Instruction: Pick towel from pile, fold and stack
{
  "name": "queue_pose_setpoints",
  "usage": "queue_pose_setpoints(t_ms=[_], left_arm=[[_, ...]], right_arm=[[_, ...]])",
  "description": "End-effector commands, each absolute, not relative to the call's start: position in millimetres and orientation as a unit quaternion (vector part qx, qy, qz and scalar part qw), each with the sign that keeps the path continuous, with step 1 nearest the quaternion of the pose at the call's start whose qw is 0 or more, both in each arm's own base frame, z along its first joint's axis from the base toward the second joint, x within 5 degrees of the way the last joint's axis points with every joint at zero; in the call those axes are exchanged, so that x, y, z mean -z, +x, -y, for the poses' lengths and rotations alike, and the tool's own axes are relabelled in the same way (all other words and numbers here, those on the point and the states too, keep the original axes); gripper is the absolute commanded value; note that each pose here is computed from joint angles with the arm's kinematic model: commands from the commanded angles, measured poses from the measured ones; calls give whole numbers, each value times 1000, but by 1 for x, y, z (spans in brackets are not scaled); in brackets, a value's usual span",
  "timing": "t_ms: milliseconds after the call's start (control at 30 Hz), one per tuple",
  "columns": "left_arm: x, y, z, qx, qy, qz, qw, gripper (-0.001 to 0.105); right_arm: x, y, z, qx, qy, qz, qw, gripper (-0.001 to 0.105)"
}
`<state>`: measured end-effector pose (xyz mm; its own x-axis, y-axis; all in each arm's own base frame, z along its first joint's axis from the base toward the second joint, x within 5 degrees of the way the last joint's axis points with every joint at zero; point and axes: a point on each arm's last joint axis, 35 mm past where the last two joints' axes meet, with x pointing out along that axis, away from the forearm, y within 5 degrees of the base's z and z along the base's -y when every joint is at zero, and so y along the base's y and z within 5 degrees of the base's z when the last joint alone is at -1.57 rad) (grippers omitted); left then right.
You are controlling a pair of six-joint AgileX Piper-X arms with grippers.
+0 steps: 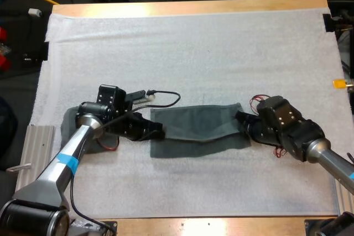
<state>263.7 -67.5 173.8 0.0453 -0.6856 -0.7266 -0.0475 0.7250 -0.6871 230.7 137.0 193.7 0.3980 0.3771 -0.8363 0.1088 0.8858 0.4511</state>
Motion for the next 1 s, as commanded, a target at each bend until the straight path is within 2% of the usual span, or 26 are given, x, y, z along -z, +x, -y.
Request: queue_pose_setpoints(t_ms=[0, 200, 400, 467, 567, 633, 700, 767, 867, 967], left_arm=[[-176, 266, 68, 235, -276, -639, 678, 0], [-176, 270, 67, 222, -260, -629, 698, 0], [-175, 271, 66, 209, -250, -627, 708, 2], [-175, 271, 66, 209, -249, -626, 709, 9], [-175, 271, 66, 209, -250, -625, 709, 32], [-177, 273, 66, 217, -253, -621, 710, 51], [-181, 277, 67, 226, -256, -612, 713, 56], [-189, 281, 68, 235, -256, -605, 716, 53], [-210, 283, 69, 257, -248, -582, 730, 43], [-235, 278, 68, 272, -235, -554, 751, 43]], right_arm=[[-196, 234, -136, -80, 236, -535, 807, 0], [-201, 241, -137, -86, 250, -505, 822, 0], [-201, 241, -137, -85, 250, -503, 823, 1], [-201, 242, -137, -86, 252, -500, 824, 10], [-204, 244, -139, -92, 266, -488, 827, 34], [-209, 250, -142, -106, 278, -458, 838, 54], [-216, 255, -145, -134, 284, -426, 848, 63], [-224, 258, -148, -164, 284, -401, 855, 64], [-239, 258, -149, -209, 259, -363, 870, 63], [-254, 252, -145, -233, 212, -339, 886, 63]])
